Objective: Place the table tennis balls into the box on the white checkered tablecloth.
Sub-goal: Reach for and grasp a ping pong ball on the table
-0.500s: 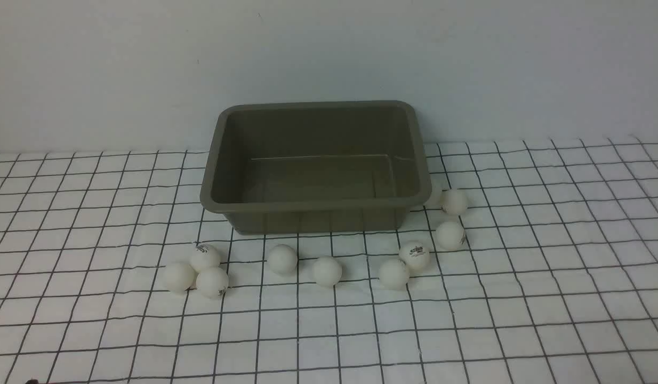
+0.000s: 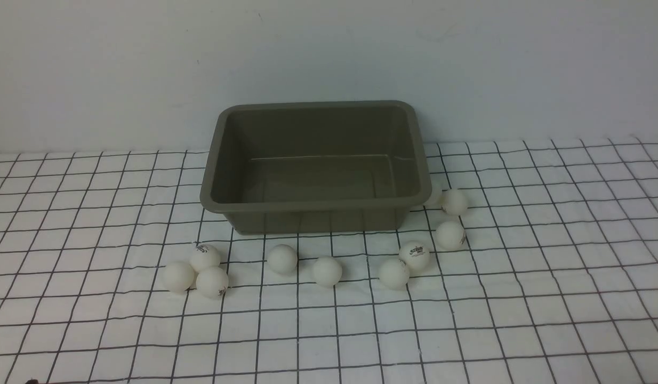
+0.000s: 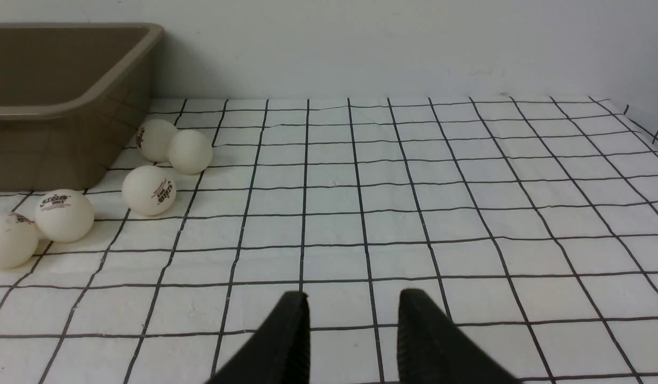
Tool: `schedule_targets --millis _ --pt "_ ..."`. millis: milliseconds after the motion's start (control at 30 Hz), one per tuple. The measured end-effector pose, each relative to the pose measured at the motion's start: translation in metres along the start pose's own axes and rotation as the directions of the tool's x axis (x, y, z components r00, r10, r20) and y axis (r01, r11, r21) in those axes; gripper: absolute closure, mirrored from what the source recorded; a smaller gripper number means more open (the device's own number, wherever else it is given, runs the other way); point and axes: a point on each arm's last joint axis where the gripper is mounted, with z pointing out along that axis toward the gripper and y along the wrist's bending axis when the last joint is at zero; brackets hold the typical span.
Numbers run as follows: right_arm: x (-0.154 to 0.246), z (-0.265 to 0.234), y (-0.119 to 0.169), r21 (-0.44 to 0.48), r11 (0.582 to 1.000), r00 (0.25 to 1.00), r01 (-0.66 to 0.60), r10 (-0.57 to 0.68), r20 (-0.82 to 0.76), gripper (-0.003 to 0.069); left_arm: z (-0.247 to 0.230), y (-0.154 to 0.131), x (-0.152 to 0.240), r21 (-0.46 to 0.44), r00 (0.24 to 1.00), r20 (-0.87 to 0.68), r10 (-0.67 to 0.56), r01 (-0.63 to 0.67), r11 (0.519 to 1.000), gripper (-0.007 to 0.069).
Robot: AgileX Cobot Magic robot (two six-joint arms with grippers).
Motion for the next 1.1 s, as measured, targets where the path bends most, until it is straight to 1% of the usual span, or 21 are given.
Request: schedule_targets --millis 600,733,833,1100 --pt "0.0 0.0 0.0 0.0 1.0 1.0 0.001 -0.001 0.0 0.0435 0.0 0.0 0.0 0.0 1.0 0.0 0.0 0.0 1.0 0.022" --pt "0.0001 0.0 -0.0013 0.014 0.999 0.999 0.045 -0.045 -0.002 0.0435 0.0 0.0 0.0 0.0 1.0 0.0 0.0 0.0 1.0 0.022" --pt "0.0002 -0.0001 -0.003 0.033 0.994 0.995 0.103 -0.103 -0.006 0.0435 0.0 0.0 0.0 0.0 1.0 0.0 0.0 0.0 1.0 0.022" --pt "0.0002 -0.0001 -0.0034 0.037 0.993 0.993 0.115 -0.115 -0.007 0.0435 0.0 0.0 0.0 0.0 1.0 0.0 0.0 0.0 1.0 0.022"
